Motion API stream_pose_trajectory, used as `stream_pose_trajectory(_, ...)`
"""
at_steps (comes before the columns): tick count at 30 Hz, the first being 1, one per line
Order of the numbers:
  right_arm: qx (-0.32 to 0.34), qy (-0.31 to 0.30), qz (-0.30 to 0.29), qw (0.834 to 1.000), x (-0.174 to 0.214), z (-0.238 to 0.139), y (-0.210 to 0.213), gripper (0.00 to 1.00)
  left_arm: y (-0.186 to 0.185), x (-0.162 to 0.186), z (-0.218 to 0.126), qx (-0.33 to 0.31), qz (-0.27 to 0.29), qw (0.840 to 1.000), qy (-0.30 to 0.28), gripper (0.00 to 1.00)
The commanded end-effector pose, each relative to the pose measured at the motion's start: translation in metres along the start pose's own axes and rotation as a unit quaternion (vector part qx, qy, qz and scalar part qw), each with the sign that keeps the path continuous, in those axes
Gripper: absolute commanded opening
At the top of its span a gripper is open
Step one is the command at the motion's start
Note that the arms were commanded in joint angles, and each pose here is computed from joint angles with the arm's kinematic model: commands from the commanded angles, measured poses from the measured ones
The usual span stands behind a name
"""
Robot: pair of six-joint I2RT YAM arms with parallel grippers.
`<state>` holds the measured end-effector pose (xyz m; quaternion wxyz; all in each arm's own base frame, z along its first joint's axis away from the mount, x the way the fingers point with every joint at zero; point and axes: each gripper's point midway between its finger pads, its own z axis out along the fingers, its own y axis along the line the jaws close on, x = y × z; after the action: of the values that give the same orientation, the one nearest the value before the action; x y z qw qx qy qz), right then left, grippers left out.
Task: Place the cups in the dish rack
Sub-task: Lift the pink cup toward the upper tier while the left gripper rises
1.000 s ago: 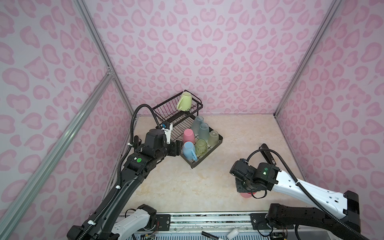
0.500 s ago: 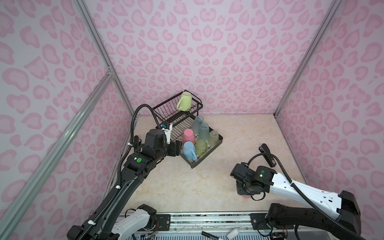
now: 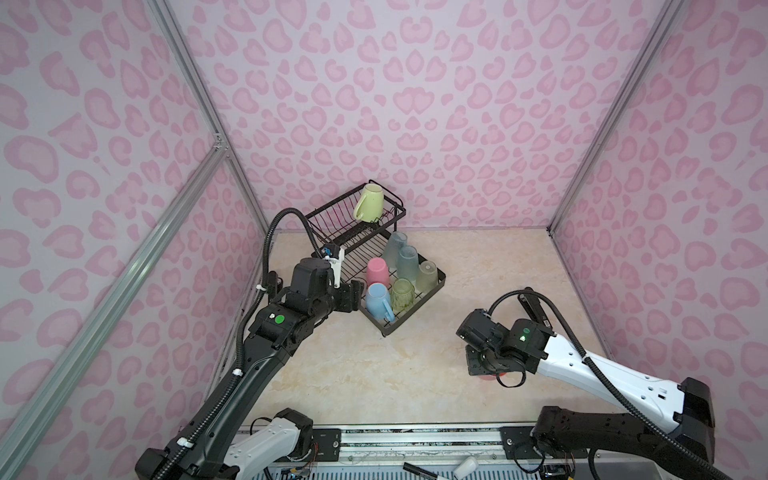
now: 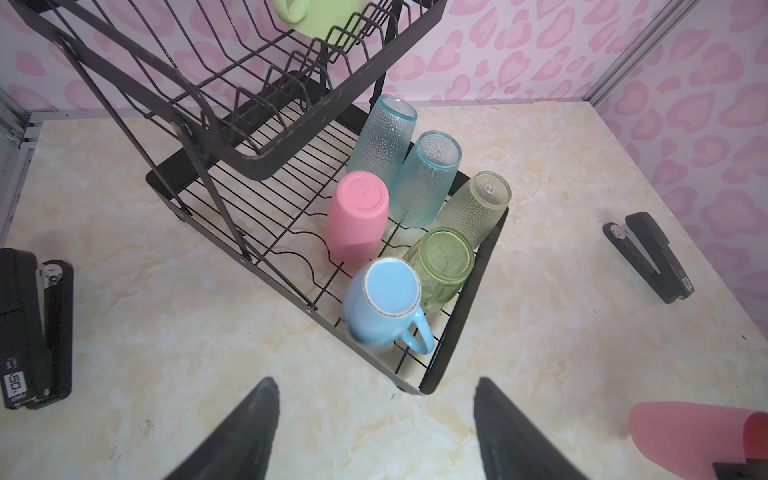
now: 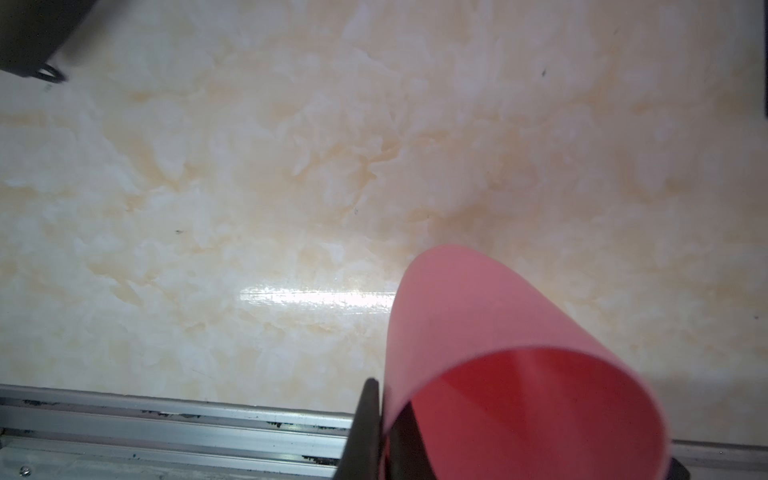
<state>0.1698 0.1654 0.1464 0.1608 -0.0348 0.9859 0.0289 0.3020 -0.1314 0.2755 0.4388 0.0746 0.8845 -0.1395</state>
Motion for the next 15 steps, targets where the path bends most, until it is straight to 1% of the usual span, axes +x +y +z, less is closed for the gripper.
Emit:
stream_pose_trajectory(1,0.012,-0.043,-0.047,0.998,-0.029,-0.02,0.003,0.0,0.003,-0.002,0.0,-0.01,-0.002,1.0,-0.003,0.76)
stream_pose_trajectory(3,-0.005,-0.072,-0.057,0.996,-0.053,-0.035,0.013,0.0,0.005,-0.004,-0.001,-0.015,-0.006,1.0,-0.007,0.77)
stream_pose_trajectory(5,-0.038,-0.109,-0.066,0.991,-0.081,-0.051,0.026,0.0,0.004,-0.008,-0.003,-0.012,-0.014,1.0,-0.013,0.78)
stream_pose_trajectory(8,-0.098,-0.17,-0.065,0.978,-0.13,-0.08,0.048,0.0,-0.001,-0.017,-0.007,-0.002,-0.033,0.999,-0.018,0.79)
stream_pose_trajectory(10,-0.136,-0.212,-0.063,0.966,-0.162,-0.102,0.063,0.0,-0.005,-0.026,-0.013,0.004,-0.048,0.999,-0.022,0.8)
stream_pose_trajectory(14,-0.201,-0.322,-0.066,0.923,-0.223,-0.163,0.093,0.0,-0.013,-0.054,-0.033,0.018,-0.089,0.995,-0.045,0.83)
stream_pose_trajectory(15,-0.211,-0.349,-0.062,0.911,-0.238,-0.177,0.096,0.0,-0.014,-0.059,-0.035,0.021,-0.101,0.994,-0.046,0.86)
